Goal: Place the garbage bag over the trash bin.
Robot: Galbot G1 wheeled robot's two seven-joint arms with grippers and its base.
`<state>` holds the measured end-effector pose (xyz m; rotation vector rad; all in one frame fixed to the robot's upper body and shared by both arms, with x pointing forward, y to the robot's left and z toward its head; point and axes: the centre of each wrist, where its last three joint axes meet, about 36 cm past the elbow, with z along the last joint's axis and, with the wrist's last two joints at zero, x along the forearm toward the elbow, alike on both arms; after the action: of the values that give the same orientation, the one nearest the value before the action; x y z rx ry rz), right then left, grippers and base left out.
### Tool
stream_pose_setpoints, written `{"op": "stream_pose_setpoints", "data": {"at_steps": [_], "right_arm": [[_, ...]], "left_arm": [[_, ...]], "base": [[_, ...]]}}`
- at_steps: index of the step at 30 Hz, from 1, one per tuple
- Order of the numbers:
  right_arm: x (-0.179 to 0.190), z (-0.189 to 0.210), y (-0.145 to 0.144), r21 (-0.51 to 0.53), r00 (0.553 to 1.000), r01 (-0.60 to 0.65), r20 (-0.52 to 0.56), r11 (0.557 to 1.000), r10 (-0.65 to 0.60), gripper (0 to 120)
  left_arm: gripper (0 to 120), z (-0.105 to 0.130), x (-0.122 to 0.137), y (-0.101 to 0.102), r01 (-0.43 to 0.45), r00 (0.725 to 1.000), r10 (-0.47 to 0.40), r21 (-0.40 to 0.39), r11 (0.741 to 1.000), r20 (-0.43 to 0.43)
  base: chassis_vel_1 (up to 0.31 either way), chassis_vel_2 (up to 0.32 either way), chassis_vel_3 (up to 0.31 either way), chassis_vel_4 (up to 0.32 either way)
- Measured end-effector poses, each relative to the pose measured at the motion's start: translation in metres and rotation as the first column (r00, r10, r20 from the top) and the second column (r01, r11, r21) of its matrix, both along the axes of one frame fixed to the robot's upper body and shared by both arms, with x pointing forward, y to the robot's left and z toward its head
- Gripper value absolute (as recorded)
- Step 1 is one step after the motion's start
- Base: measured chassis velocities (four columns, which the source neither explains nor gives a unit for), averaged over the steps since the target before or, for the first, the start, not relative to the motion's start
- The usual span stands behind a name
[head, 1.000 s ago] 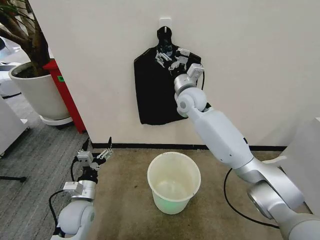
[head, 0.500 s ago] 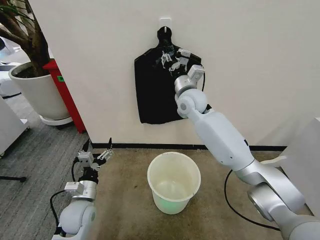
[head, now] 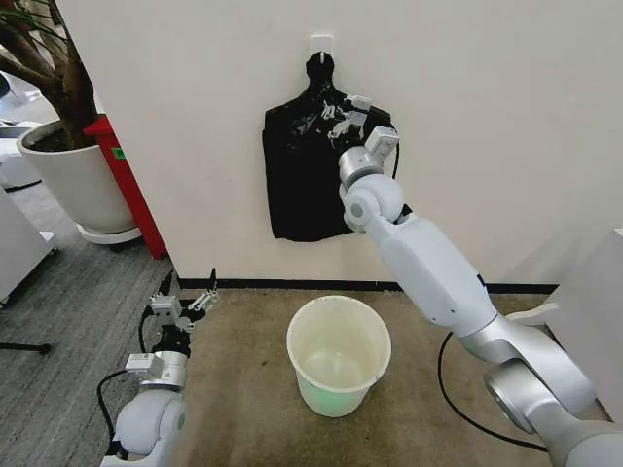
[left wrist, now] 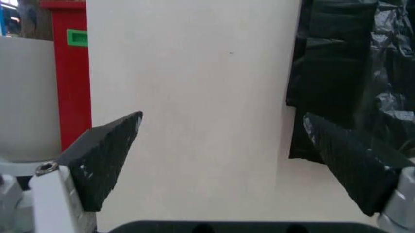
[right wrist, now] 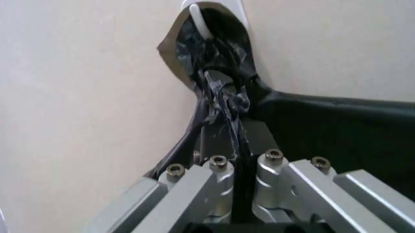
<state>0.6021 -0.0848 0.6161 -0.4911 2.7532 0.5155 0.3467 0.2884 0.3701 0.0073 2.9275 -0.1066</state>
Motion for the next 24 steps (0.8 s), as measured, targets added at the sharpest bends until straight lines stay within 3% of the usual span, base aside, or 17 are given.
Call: {"op": "stream_pose_setpoints", "data": {"at_steps": [24], "right_arm": [[-0.026, -0.054, 0.005, -0.029, 0.997, -0.015, -0.08, 0.999, 0.012, 0]], "left_arm": [[98, -0.004, 0.0, 0.0, -0.007, 1.0, 0.007, 0.011, 1.0, -0.006]], "base": [[0.0, 0.0, 0.0, 0.0]]}}
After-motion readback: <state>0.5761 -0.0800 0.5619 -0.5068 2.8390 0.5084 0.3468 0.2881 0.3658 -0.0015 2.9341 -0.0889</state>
